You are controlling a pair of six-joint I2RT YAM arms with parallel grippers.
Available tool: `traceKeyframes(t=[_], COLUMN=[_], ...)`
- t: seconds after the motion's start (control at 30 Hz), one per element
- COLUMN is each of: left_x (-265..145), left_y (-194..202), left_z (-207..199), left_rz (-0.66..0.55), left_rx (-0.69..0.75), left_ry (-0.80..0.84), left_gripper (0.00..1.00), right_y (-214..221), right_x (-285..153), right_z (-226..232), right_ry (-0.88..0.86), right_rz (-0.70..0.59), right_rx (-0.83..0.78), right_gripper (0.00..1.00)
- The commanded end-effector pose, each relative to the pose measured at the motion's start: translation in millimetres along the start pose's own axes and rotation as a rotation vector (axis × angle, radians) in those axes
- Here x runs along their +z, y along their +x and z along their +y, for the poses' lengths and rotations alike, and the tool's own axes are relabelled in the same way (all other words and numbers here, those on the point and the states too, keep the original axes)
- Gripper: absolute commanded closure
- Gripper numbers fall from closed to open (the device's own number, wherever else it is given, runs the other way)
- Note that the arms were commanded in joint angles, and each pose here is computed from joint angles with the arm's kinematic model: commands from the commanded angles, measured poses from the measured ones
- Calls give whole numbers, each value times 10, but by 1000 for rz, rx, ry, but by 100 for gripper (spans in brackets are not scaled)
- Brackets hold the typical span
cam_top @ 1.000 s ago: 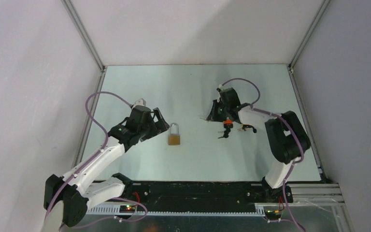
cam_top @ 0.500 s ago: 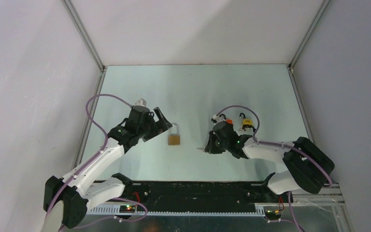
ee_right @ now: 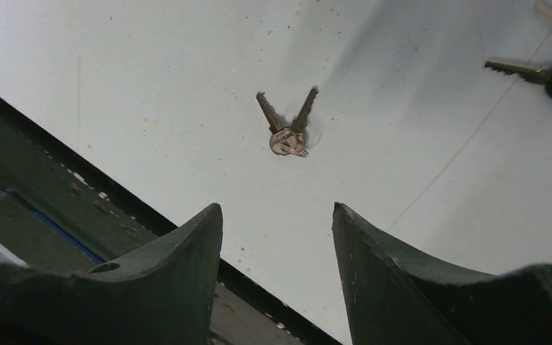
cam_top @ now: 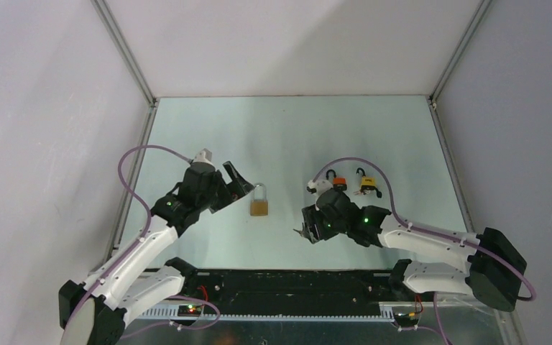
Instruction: Unlock with the key
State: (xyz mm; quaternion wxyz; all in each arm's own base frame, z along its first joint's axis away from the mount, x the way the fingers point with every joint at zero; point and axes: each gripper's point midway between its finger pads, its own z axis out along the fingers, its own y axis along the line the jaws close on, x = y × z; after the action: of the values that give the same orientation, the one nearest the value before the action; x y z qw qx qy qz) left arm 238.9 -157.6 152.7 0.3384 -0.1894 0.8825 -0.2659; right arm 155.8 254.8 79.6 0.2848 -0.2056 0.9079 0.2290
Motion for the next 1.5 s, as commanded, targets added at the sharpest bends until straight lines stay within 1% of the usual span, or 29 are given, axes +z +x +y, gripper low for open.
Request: traceKeyframes(t=[0.0, 0.07, 0.2, 0.27, 0.37, 0.4, 0.67, 0.73, 0.9, 0.97, 1.07, 1.13, 1.27, 1.33, 1.47], left_x=[-109, -124, -170, -182, -222, -260, -416, -451, -470, -451, -419, -373, -280, -236, -204], left_y=[-169, -157, -95, -20, 58, 83, 136, 142, 186, 178, 151, 118, 155, 185, 186], left_z=[-74, -71, -75, -42, 8, -16, -42, -65, -85, -80, -90, -72, -64, -35, 4], left_rz=[-37, -20, 27, 50, 68, 74, 71, 75, 94, 96, 95, 88, 99, 107, 100], left_rx=[100, 140, 196, 225, 249, 263, 358, 358, 333, 330, 321, 293, 215, 196, 178], left_ry=[23, 37, 67, 83, 92, 119, 185, 196, 211, 202, 190, 161, 146, 137, 117], left_gripper=[3, 3, 3, 3, 3, 3, 3, 4, 4, 4, 3, 3, 3, 4, 4], right_y=[-68, -114, -166, -115, -42, -103, 47, 86, 62, 61, 127, 178, 191, 232, 271], right_x=[-93, -45, 22, 87, 179, 191, 529, 565, 684, 696, 684, 626, 510, 471, 465], right_z=[-102, -63, -13, 30, -23, -7, -75, -105, -169, -233, -292, -315, -331, -297, -311], right_ry=[50, 31, 47, 21, 41, 48, 114, 134, 157, 181, 185, 179, 159, 126, 122], right_rz=[74, 101, 181, 224, 307, 305, 382, 413, 434, 441, 477, 510, 495, 500, 507], right_rx=[-173, -194, -202, -220, -201, -194, -181, -186, -218, -239, -264, -289, -307, -294, -308], right_gripper=[39, 40, 40, 41, 42, 43, 46, 47, 50, 54, 62, 64, 62, 59, 58])
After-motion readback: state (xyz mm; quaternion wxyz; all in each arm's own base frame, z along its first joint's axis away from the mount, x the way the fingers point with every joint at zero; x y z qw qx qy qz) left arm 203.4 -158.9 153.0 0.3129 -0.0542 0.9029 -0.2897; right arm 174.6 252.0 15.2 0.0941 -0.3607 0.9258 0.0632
